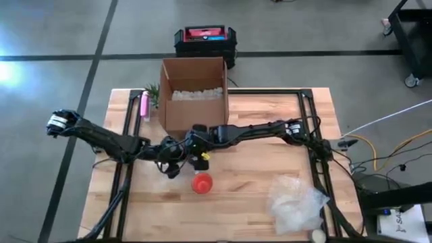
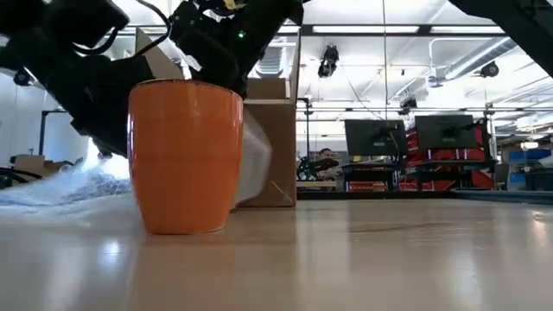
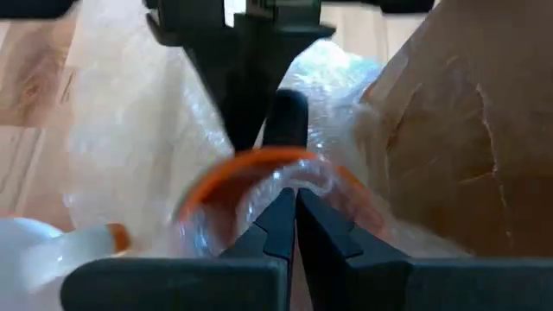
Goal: Wrap mug
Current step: Wrap the black mug with transparent bubble wrap
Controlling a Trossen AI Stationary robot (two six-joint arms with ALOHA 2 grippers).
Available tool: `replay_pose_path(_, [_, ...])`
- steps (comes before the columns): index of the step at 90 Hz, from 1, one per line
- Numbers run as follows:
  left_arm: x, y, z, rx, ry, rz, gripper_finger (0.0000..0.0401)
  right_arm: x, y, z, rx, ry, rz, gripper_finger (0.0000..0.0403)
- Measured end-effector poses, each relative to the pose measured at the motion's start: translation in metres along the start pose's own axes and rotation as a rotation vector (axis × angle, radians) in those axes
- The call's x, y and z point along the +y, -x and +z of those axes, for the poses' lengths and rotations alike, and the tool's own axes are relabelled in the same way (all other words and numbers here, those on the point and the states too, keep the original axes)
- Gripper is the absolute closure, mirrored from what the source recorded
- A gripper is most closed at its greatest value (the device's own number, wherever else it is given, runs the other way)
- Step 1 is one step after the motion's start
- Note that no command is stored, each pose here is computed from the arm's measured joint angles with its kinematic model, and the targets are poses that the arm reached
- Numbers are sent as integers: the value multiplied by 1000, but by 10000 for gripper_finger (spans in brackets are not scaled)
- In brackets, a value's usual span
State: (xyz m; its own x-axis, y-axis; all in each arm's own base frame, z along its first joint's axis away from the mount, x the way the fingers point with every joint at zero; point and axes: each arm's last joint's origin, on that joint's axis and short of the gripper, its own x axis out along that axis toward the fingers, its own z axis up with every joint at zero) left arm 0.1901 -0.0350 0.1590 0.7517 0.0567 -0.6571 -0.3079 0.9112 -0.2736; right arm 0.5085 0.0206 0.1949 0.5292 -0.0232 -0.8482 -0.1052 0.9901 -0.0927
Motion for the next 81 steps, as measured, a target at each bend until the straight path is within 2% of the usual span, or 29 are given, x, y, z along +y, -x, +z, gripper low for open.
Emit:
replay_pose_path(13, [-4,-4,3,-19,8,-26,401,7,9,-5,73,11,20,403])
replay_pose_path(25, [-11,-2,14,-7,7,-56,401,6,12,-5,74,-26,22,403])
replay_pose_path(43, [-34,16,38,50,-47,-67,401,6,-9,-12,111,-4,-36,403])
replay_pose_path(56, [-45,35,45,167,-88,14,401,6,-12,-13,120,5,-77,403])
replay_pose_path(66, [-48,52,42,258,-114,133,401,5,-8,-12,112,13,-81,403])
replay_pose_path(81, [-47,63,25,370,-55,234,401,5,-7,-11,109,17,-91,403])
